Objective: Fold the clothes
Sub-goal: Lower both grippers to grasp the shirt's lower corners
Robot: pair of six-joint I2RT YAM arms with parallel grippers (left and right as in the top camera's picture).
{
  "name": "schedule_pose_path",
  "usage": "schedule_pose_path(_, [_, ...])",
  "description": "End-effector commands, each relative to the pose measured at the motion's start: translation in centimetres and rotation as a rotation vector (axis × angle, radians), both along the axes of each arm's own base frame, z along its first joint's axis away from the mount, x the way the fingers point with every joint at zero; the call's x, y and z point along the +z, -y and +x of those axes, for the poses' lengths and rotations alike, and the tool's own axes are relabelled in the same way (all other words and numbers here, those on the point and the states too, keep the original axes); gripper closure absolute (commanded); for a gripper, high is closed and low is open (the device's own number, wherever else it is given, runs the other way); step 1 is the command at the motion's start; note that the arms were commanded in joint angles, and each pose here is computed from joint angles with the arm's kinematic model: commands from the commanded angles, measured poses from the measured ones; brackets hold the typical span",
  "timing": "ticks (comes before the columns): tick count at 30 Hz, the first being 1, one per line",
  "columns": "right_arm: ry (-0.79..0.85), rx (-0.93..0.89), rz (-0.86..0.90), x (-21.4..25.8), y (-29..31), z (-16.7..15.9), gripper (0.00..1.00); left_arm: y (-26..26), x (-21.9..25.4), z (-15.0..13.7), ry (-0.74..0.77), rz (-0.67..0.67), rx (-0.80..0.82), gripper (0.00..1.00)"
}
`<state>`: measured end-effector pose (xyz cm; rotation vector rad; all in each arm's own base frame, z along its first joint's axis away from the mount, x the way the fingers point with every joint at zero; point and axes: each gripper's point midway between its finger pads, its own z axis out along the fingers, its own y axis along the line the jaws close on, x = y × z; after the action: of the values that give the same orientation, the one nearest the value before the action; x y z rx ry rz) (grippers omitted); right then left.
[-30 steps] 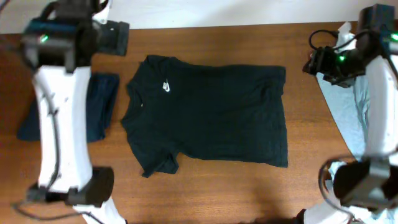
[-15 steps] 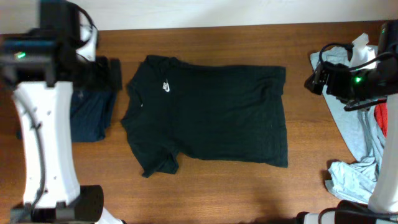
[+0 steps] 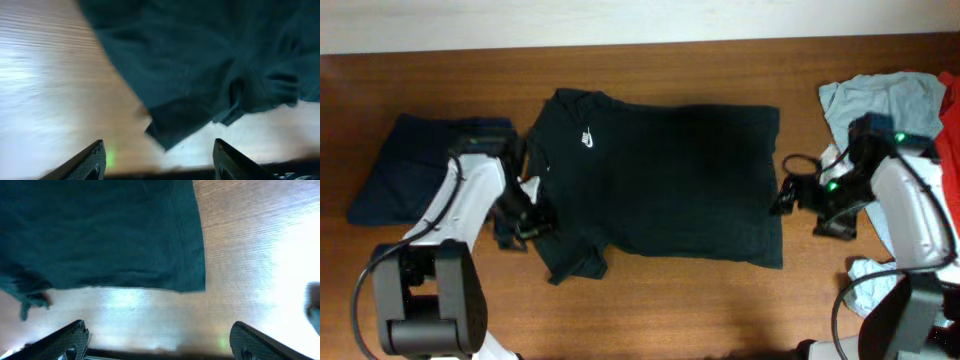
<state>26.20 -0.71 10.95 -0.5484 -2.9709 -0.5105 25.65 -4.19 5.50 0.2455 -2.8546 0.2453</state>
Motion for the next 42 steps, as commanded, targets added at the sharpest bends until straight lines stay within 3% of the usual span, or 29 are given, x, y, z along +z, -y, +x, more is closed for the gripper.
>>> schedule_pose_path(1, [-0.028, -0.003, 0.066, -2.4, -1.4, -1.4, 0.06, 1.5, -1.9, -2.7, -0.081, -0.071, 0.092, 0.31])
schedule_pose_path(6, [-0.021, -0.065, 0.064, -6.8, -1.7, -2.2, 0.19, 1.4, -4.2, -3.8, -0.089, -0.057, 0.142, 0.27])
schedule_pose_path(11, [-0.009, -0.112, 0.057, -8.6, -1.7, -2.3, 0.19, 1.6, -5.4, -4.3, -0.083, -0.064, 0.153, 0.28])
schedule_pose_path(13, [-0.001, -0.112, 0.056, -8.6, -1.7, -2.1, 0.19, 1.6, -5.7, -4.1, -0.070, -0.066, 0.153, 0.37])
schedule_pose_path(16, [0.016, -0.111, 0.051, -8.6, -1.6, -1.8, 0.19, 1.6, -5.9, -3.5, -0.043, -0.066, 0.162, 0.70])
schedule_pose_path(17, [0.018, -0.110, 0.048, -8.6, -1.5, -1.7, 0.19, 1.6, -5.9, -3.4, -0.039, -0.066, 0.163, 0.77])
schedule_pose_path(18, [0.025, -0.110, 0.047, -8.7, -1.5, -1.6, 0.19, 1.6, -6.0, -3.1, -0.029, -0.067, 0.162, 0.95])
schedule_pose_path(19, [0.028, -0.110, 0.042, -8.7, -1.4, -1.5, 0.20, 1.5, -6.0, -3.1, -0.027, -0.065, 0.165, 0.99])
schedule_pose_path(24, [0.022, -0.110, 0.040, -8.9, -1.4, -1.7, 0.20, -0.4, -5.6, -3.1, -0.037, -0.060, 0.242, 0.99])
schedule_pose_path(32, [0.016, -0.110, 0.042, -10.9, -1.7, -3.0, 0.26, -4.7, -3.4, -2.3, 0.065, -0.071, 0.361, 1.00])
schedule_pose_path(38, [0.010, -0.163, 0.041, -12.0, -1.8, -3.4, 0.42, -4.7, -3.3, -2.5, 0.062, -0.073, 0.352, 0.99])
schedule_pose_path(42, [-0.086, -0.176, 0.107, -11.5, -3.2, -5.5, 0.38, -4.6, -3.3, -2.6, 0.055, -0.074, 0.350, 0.98])
